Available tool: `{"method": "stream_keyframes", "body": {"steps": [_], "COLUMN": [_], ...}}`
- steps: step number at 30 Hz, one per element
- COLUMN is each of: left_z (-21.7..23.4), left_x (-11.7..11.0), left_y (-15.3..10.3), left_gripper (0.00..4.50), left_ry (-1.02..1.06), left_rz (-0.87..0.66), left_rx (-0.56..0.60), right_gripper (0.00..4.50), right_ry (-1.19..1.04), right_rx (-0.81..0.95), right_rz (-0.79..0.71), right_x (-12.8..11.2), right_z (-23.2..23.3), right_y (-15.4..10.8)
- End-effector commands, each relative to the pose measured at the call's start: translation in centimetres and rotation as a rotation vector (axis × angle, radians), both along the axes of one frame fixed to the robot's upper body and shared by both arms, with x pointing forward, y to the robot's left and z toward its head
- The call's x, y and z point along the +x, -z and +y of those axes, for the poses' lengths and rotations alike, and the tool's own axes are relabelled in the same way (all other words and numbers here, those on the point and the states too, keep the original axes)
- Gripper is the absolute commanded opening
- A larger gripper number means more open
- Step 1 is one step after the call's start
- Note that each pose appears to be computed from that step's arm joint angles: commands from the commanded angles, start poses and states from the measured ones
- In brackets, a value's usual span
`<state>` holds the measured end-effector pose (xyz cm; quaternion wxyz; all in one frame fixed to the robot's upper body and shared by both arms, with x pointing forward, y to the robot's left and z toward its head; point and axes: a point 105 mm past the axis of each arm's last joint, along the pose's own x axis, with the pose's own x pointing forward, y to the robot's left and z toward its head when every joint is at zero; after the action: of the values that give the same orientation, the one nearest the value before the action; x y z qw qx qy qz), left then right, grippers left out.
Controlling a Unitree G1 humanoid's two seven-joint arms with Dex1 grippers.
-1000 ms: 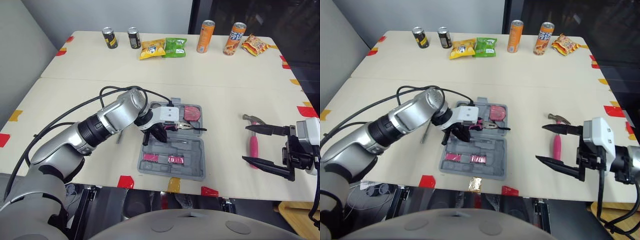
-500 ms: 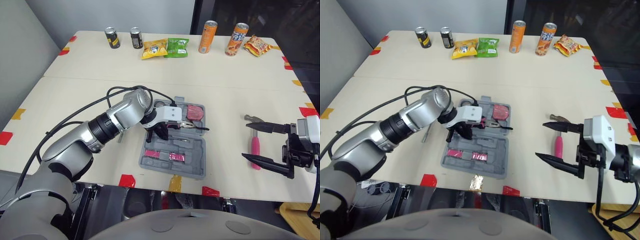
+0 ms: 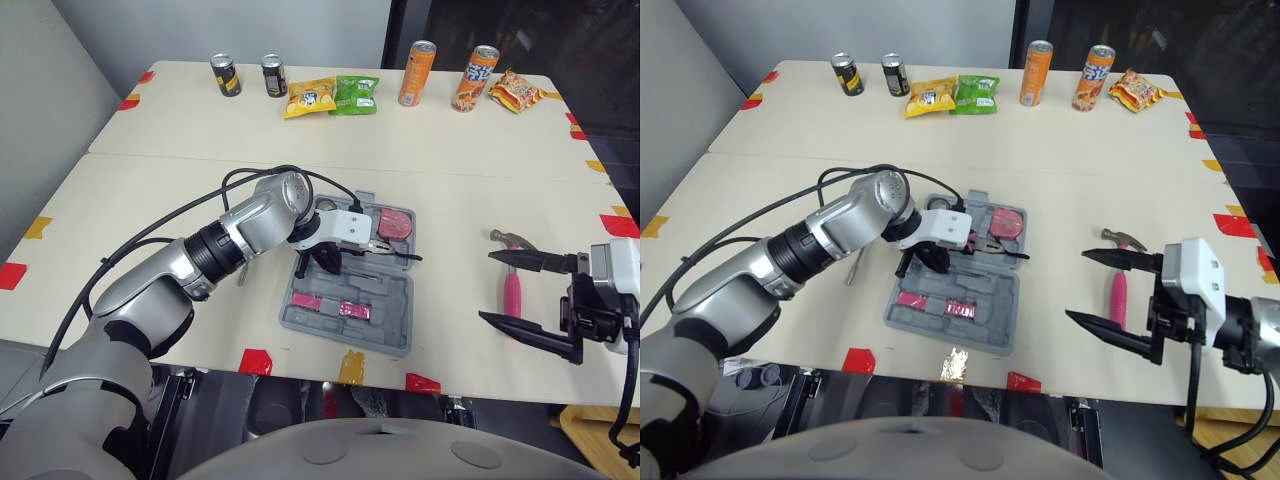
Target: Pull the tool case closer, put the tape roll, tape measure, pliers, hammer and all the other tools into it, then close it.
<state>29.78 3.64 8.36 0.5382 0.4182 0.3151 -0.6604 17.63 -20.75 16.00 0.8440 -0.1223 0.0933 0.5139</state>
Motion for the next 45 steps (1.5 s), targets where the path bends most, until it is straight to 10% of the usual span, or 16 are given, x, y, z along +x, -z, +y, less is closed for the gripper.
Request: {"method": "stream_keyframes", "body": {"steps": [1, 22, 29, 45], "left_z": [-0.3, -0.8, -0.5, 2.5], "left_x": [0.2, 0.5, 1.4, 1.0], "left_y": [-0.6, 0.0, -1.5, -4.9], "left_gripper": [0.04, 0.04, 2.40, 2.40], "left_ry": [0.030, 0.026, -0.009, -0.126], "left_rz": [-0.036, -0.047, -0.101, -0.010], "left_rx": [-0.001, -0.006, -0.057, -0.594], "right_gripper": [4.50, 4.50, 4.50, 4.50], "right_ry": [-0.016, -0.018, -0.020, -0.020], "right_rx": [0.001, 0.004, 0.005, 0.027], "right_rz": [-0.021, -0.022, -0.021, -0.036], "right_x": [-0.1, 0.1, 0.2, 0.8], "right_z": [0.3, 0.5, 0.5, 0.6], "right_y": [-0.4, -0.3, -0.2, -0.2]}}
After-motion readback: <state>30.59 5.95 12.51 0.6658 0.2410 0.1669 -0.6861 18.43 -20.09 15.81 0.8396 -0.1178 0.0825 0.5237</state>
